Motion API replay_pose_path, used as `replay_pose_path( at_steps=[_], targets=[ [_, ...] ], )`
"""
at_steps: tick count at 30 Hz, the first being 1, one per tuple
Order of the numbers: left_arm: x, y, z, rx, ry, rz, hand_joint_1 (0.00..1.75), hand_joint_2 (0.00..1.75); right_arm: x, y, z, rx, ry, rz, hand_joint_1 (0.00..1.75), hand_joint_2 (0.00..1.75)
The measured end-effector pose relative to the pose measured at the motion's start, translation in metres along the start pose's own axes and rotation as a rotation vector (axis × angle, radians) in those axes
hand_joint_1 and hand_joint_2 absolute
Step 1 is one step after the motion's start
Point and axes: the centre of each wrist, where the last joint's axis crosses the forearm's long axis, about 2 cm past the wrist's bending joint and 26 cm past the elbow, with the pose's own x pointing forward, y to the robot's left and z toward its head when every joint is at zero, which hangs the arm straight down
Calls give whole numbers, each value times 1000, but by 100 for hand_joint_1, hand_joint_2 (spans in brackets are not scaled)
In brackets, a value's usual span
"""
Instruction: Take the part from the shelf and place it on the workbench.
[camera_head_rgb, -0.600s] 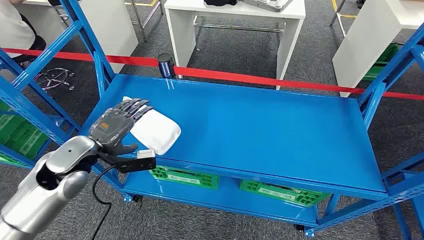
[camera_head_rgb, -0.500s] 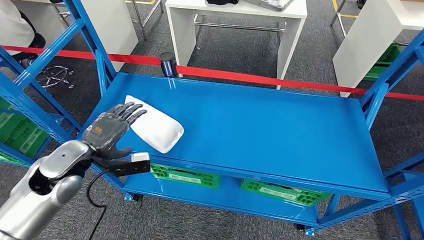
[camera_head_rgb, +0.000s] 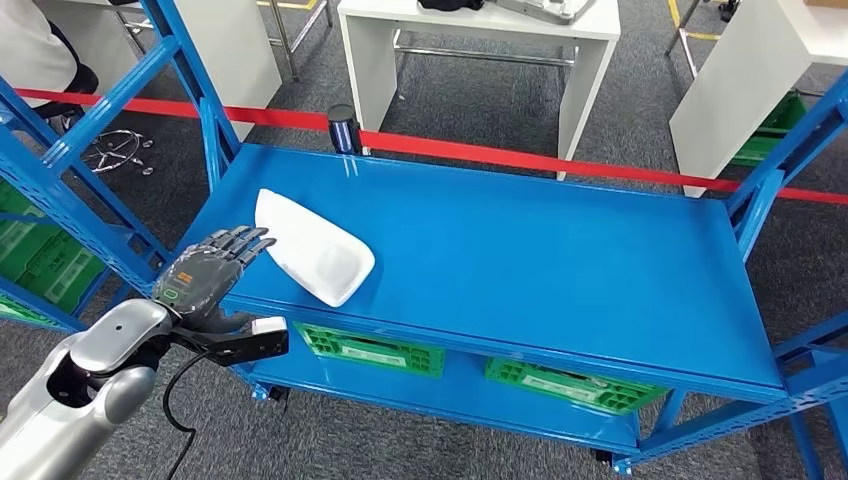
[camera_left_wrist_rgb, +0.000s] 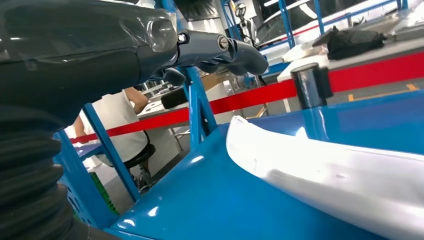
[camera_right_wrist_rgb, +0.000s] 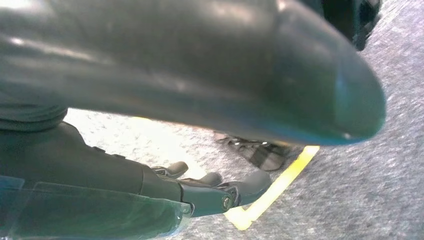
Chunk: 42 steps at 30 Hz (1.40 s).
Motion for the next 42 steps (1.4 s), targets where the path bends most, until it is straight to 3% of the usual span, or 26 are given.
replay_pose_path(
  at_steps=[10,19,25,31,42],
  targets=[
    [-11,-12,4,-43,81,-49,0,175,-2,2,1,-4,14,-7,0,0],
    [-26,-10,-25,-56,151,-95,0,175,12,2,-6,6,-6,19,0,0],
    [-19,-17,-44,-91,155,-90,0,175,13,1,-6,14,0,33,0,0],
    [-11,-3,-64,-66,136,-87,0,175,16,-2,-7,13,-4,41,0,0],
    [1,0,-84,-89,114,-89,0,175,20,-2,-9,22,-10,55,0,0]
  ],
)
